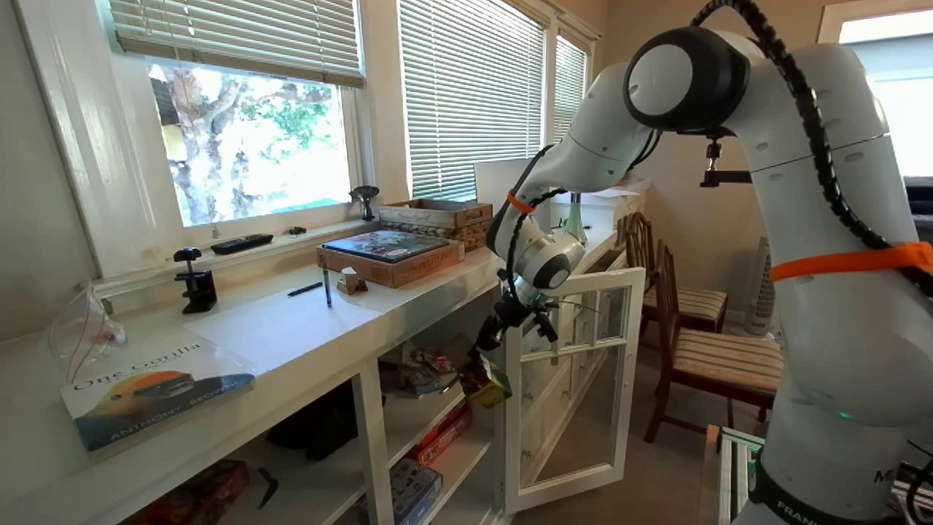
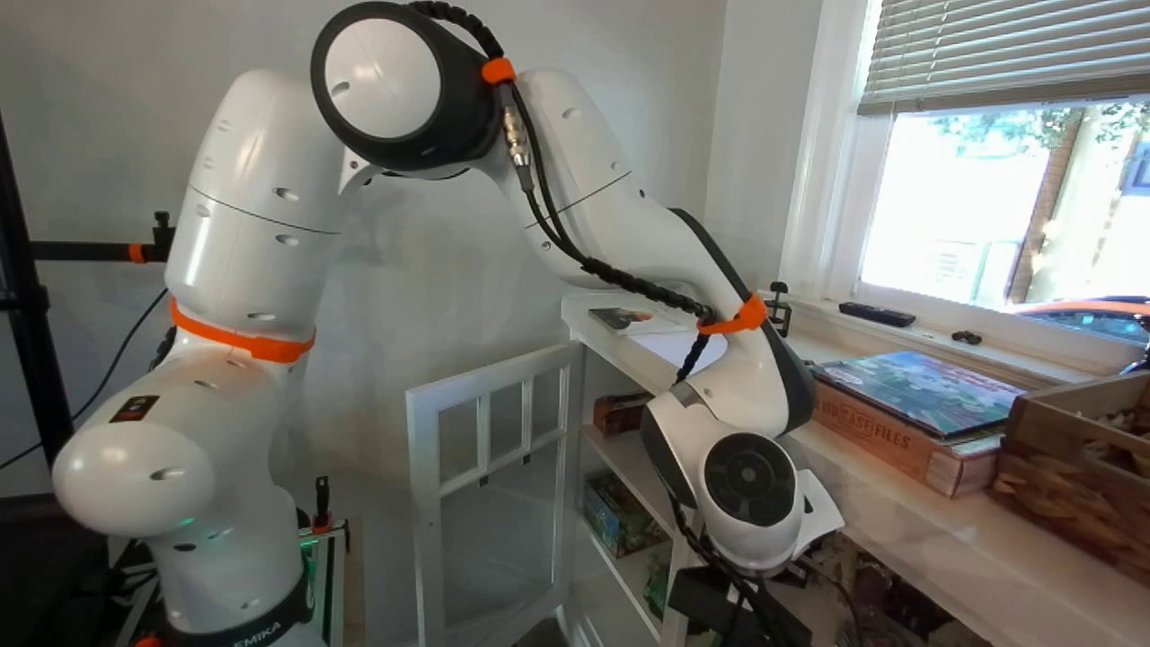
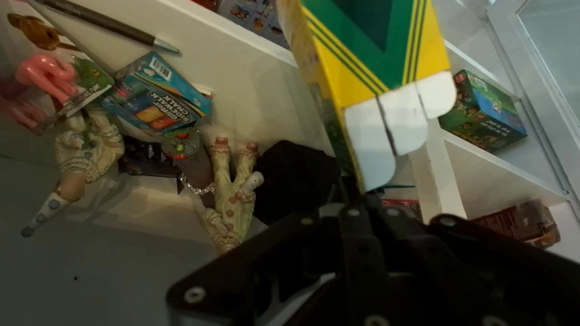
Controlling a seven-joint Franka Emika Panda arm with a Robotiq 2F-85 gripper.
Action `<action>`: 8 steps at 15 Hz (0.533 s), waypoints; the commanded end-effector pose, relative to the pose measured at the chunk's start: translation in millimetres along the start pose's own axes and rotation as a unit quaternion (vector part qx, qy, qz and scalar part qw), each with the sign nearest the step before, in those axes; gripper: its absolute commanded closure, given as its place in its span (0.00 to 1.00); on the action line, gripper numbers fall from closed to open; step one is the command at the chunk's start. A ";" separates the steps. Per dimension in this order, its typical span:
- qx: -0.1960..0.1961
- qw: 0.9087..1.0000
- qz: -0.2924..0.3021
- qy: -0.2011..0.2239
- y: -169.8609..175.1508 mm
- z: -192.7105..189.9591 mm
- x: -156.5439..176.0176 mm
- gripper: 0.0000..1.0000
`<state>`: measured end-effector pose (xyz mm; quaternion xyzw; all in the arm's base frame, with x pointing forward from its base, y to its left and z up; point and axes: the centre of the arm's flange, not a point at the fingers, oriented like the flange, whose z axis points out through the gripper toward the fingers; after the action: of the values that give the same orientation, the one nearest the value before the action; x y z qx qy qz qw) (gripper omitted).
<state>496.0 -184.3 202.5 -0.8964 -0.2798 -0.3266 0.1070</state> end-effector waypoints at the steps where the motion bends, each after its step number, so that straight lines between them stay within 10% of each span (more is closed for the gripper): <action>1: -0.024 0.999 -0.020 0.031 10.3 20.9 -1.8 1.00; 8: -0.046 0.994 -0.018 0.097 22.6 48.6 -2.2 1.00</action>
<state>522.4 -183.7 180.0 -0.8734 -0.2695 -0.3961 0.0880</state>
